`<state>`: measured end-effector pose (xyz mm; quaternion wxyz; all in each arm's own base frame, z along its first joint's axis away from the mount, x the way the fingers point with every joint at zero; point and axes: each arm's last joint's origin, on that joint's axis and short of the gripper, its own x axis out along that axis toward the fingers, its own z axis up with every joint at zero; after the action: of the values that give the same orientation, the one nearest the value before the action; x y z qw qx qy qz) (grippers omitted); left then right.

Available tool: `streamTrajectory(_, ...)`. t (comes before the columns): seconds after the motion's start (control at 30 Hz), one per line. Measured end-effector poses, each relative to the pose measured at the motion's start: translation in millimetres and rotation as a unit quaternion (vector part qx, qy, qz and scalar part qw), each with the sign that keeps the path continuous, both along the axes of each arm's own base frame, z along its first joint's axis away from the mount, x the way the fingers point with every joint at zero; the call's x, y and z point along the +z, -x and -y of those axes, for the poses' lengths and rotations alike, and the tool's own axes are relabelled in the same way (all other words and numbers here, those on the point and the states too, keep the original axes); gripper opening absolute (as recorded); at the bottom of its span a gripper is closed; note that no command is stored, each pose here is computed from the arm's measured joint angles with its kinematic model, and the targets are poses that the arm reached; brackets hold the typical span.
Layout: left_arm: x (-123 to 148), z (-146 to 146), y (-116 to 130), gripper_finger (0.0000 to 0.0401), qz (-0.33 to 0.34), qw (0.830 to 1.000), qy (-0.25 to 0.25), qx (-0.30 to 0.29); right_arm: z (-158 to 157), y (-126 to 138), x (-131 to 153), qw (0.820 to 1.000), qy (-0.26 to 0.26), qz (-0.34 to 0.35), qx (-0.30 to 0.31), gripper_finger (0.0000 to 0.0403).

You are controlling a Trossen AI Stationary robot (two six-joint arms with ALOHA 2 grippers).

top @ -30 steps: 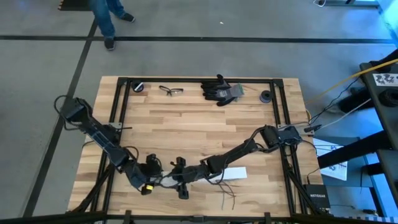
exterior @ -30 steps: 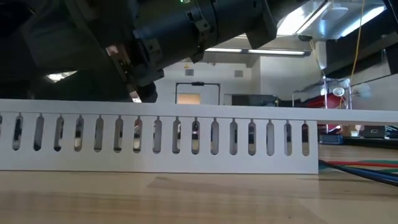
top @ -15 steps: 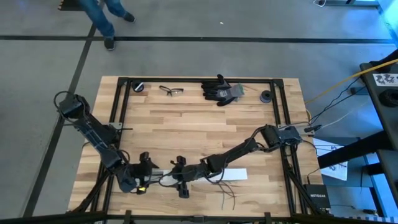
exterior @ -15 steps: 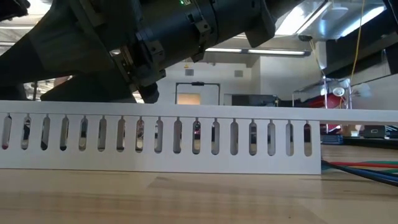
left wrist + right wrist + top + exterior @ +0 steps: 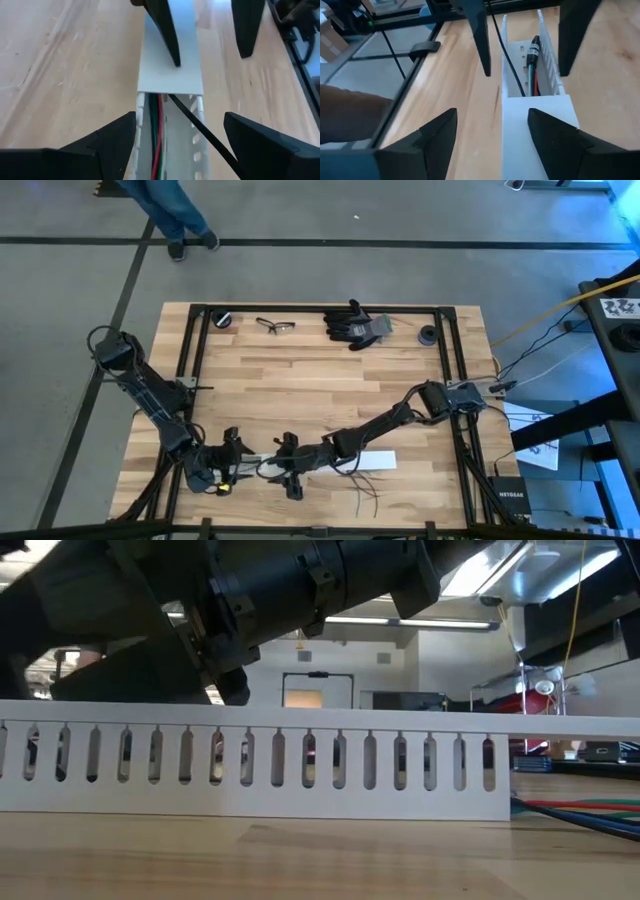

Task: Ziptie cables
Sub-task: Close the cable duct

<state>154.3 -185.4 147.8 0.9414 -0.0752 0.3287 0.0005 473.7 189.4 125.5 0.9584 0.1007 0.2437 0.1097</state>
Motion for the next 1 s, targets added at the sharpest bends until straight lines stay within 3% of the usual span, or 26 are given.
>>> streamTrajectory(0.33,3.2,3.6,6.8,0.0284,0.002,1.000,0.003,-0.016,-5.6,2.8,1.9,1.000,0.021,0.006,0.001,0.0235)
streamTrajectory(0.6,5.5,5.4,8.0,0.0284,0.008,1.000,0.012,-0.021,-5.3,4.5,19.9,1.000,0.015,0.016,0.010,0.0272)
streamTrajectory(0.73,6.0,3.3,4.3,0.0284,0.008,1.000,0.016,-0.013,-4.3,6.9,27.4,1.000,0.019,0.009,0.010,0.0267)
streamTrajectory(0.87,6.0,0.3,0.7,0.0286,-0.008,0.999,-0.004,-0.044,-0.4,13.7,43.3,0.999,0.048,-0.010,0.021,0.0256)
streamTrajectory(1.0,17.1,3.8,-4.1,0.0287,-0.017,0.998,0.023,-0.056,3.0,24.3,61.2,0.997,0.064,-0.043,0.024,0.0247)
